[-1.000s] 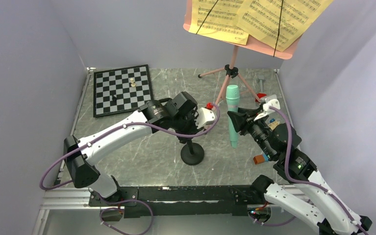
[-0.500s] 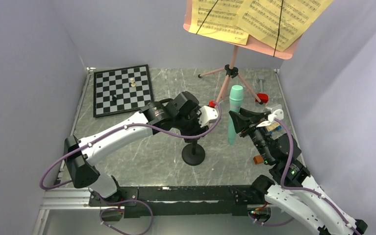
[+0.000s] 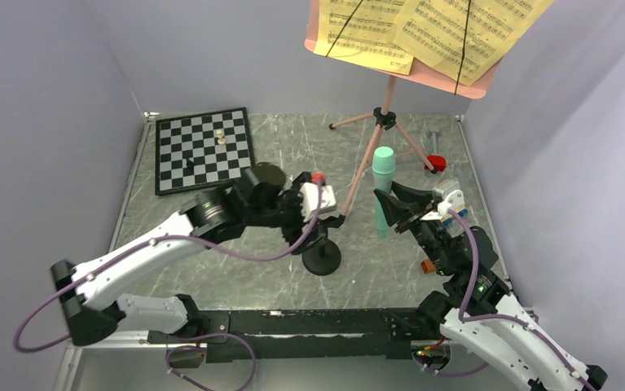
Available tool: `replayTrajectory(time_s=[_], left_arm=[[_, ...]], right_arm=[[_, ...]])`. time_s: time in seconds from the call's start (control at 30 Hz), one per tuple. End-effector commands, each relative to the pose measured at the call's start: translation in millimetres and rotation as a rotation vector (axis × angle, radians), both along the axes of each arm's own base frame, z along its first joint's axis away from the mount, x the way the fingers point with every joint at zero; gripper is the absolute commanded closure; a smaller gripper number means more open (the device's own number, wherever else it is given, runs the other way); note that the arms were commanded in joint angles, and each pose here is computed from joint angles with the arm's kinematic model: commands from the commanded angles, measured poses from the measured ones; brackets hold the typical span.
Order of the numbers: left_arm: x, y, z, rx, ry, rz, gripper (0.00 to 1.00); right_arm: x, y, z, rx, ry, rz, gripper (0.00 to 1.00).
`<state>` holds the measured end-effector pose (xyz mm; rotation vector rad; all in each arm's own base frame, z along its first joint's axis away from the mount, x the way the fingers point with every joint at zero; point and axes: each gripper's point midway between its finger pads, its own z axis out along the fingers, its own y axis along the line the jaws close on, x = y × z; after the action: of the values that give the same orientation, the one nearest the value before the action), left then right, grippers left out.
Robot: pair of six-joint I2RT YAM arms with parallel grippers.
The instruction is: Set up the instrument practice props
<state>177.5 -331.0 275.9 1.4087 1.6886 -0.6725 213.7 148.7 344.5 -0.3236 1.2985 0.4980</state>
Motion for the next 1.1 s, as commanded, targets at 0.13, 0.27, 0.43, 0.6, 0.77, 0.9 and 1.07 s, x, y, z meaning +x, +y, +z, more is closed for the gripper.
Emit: replayTrajectory(time_s=[0.13, 0.27, 0.43, 0.6, 0.77, 0.9, 1.07], left_arm=[[-19, 16, 10, -0.239, -0.092, -0.156, 0.06], [-17, 17, 18, -0.34, -0.128, -0.194, 0.06], [-9, 16, 14, -0.4, -0.119, -0.203, 0.01], [6, 12, 10, -0.414, -0.128, -0.158, 0.01], [10, 4, 1, -0.429, -0.103, -0.17, 0.01], [10, 1, -11, -0.423, -0.078, -0.171, 0.01], [11, 5, -23, -0.444, -0.081, -0.141, 0.01]], right_arm=[[-33, 38, 26, -0.08, -0.232, 0.262, 1.0], [-39, 55, 20, -0.126, -0.258, 0.352, 1.0], [-36, 67, 12, -0.175, -0.263, 0.397, 1.0], [-34, 71, 8, -0.185, -0.264, 0.403, 1.0], [-32, 76, 2, -0.205, -0.263, 0.421, 1.0], [-31, 76, 2, -0.189, -0.274, 0.414, 1.0], [-31, 75, 3, -0.17, -0.28, 0.417, 1.0]])
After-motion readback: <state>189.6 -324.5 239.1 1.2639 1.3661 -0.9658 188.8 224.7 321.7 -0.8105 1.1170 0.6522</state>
